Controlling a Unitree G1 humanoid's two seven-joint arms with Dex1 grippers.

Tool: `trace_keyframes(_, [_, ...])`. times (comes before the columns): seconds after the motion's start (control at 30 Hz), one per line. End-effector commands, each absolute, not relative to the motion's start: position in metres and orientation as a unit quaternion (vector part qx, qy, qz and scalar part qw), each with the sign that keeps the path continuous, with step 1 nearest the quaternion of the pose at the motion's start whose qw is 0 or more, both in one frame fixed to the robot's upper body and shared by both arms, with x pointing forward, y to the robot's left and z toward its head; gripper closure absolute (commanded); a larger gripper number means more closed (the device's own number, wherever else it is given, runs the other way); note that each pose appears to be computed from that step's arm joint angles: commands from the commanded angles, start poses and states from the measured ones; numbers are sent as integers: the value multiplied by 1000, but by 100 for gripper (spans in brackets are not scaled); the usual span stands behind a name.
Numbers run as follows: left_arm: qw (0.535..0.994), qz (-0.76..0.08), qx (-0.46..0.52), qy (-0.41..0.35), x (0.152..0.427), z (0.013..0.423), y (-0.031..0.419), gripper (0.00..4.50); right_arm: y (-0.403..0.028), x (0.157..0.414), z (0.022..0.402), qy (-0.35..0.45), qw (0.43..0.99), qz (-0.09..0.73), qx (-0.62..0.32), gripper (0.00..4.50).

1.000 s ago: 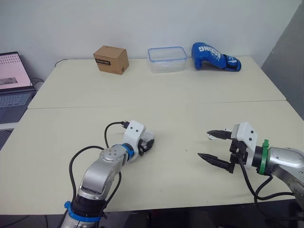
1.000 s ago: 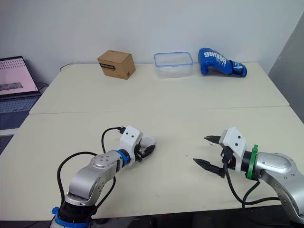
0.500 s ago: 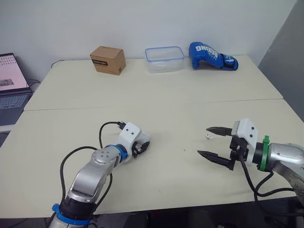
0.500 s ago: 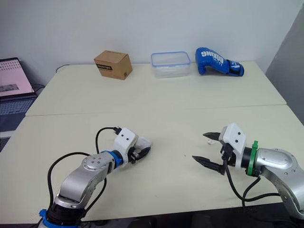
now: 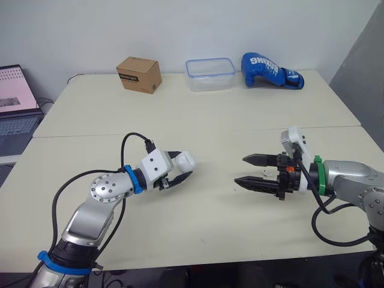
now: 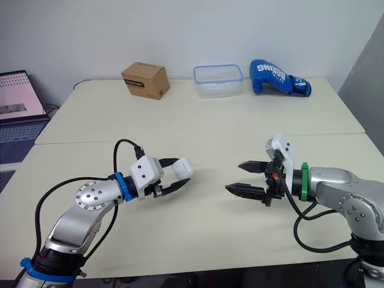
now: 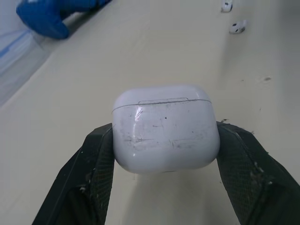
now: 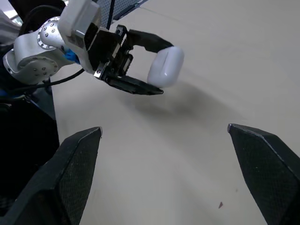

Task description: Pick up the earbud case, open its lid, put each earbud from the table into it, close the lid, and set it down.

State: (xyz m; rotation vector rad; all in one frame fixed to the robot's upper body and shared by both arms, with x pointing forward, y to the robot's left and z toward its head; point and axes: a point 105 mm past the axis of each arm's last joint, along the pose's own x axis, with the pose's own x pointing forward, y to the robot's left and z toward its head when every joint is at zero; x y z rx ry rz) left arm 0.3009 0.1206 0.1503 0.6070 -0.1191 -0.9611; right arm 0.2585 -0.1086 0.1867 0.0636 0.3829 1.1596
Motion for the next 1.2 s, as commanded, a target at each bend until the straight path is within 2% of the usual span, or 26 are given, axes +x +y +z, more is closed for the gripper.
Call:
trace_keyframes(0.03, [817, -473, 307, -119, 298, 172, 113, 173, -100, 257, 193, 195, 800, 562, 75, 0])
trace_keyframes(0.37, [764, -520, 347, -162, 289, 181, 102, 173, -78, 265, 198, 236, 758, 583, 174, 0])
trace_keyframes(0.63, [724, -544, 378, -194, 285, 195, 89, 173, -64, 265, 200, 262, 735, 597, 187, 0])
trace_keyframes(1.13, [688, -571, 388, -222, 277, 206, 67, 173, -50, 268, 205, 264, 731, 599, 192, 0])
trace_keyframes(1.2, [684, -577, 389, -221, 275, 204, 66, 173, -50, 270, 206, 261, 736, 594, 195, 36])
